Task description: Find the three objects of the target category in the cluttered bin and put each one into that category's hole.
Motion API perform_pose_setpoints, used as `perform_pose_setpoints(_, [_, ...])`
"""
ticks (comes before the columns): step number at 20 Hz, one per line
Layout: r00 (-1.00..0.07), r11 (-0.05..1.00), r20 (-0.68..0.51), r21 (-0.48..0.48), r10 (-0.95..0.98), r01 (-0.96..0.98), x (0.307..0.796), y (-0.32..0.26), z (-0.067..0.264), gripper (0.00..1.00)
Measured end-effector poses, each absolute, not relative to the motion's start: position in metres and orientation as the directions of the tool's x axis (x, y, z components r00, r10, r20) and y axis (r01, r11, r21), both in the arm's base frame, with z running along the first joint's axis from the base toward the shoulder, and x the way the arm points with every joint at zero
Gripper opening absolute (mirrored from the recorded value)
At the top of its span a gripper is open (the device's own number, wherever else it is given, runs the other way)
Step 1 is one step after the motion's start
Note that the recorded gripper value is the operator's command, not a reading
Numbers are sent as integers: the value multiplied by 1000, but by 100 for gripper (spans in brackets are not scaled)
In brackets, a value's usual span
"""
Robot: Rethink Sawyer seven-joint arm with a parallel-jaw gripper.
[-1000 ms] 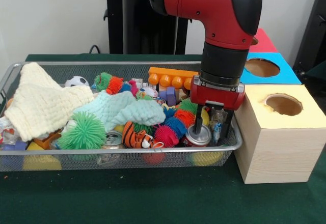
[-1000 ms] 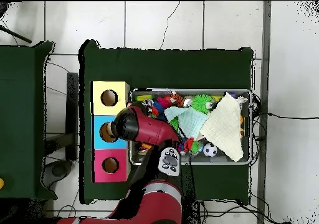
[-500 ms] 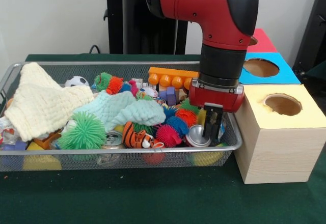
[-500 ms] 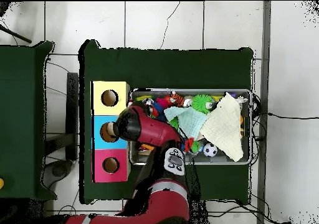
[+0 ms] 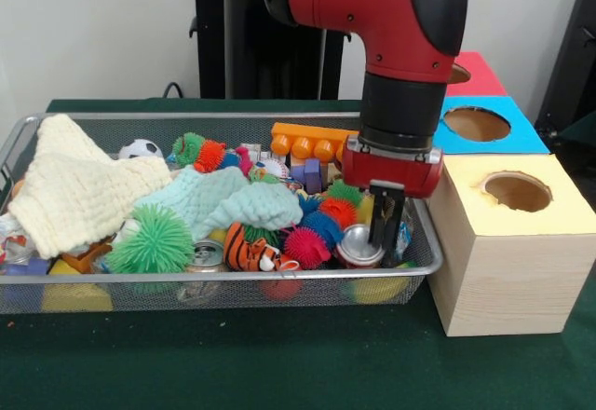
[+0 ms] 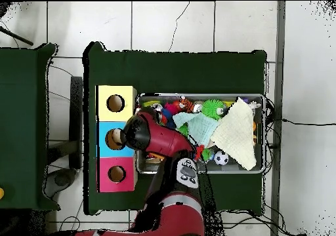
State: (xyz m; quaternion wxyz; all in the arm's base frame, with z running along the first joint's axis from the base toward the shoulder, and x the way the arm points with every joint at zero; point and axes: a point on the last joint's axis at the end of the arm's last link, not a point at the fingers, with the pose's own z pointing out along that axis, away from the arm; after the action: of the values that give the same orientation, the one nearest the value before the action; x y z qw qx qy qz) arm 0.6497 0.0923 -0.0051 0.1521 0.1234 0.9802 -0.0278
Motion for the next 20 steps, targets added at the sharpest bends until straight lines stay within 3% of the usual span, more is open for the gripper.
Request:
perform_pose_setpoints(9, [-954, 975, -210, -14, 212, 220, 646, 109, 47, 0])
perform_pose_setpoints(20, [-952, 978, -233, -8, 200, 208, 649, 118, 62, 0])
